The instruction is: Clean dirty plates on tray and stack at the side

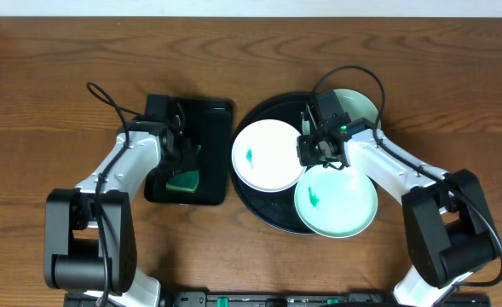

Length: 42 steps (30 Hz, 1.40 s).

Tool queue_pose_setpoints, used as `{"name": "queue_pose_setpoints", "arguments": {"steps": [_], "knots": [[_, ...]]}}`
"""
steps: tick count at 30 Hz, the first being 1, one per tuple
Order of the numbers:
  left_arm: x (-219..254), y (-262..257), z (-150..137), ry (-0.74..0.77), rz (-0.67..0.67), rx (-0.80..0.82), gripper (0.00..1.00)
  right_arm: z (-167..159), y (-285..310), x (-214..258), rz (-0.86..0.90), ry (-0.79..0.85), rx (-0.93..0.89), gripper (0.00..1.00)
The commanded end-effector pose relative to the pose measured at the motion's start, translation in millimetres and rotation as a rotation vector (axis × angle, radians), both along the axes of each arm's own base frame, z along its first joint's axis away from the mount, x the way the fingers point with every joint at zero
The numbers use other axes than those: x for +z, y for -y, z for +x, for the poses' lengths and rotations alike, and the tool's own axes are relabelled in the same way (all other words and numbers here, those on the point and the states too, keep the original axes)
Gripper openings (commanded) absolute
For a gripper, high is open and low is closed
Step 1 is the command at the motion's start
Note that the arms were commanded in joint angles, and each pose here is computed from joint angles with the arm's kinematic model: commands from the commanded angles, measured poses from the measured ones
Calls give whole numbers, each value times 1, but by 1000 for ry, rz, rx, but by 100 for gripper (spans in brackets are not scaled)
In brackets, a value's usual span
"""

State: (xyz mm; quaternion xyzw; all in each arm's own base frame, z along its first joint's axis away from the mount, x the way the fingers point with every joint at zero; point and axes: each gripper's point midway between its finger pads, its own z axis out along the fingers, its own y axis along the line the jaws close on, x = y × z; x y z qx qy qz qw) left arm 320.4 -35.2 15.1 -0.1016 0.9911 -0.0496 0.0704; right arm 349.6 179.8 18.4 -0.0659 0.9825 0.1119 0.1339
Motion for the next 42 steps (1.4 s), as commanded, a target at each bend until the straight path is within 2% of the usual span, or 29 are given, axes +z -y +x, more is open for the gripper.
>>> {"name": "queue_pose_setpoints", "arguments": {"steps": [1, 8, 12, 18, 24, 27, 42], "knots": [[3, -1, 2, 0, 9, 2, 57, -2, -3, 0, 0, 1, 5, 9], [9, -1, 4, 16, 9, 2, 57, -1, -3, 0, 1, 2, 5, 11], [15, -5, 8, 40, 33, 6, 57, -1, -3, 0, 0, 2, 5, 18], [26, -6, 12, 73, 34, 8, 57, -1, -3, 0, 1, 3, 5, 21], [25, -6, 10, 63, 34, 8, 58, -1, -3, 0, 1, 3, 5, 22], [25, -4, 8, 57, 25, 6, 53, -1, -3, 0, 1, 3, 5, 22], [17, 2, -2, 27, 22, -14, 54, -1, -3, 0, 1, 3, 5, 22]]}}
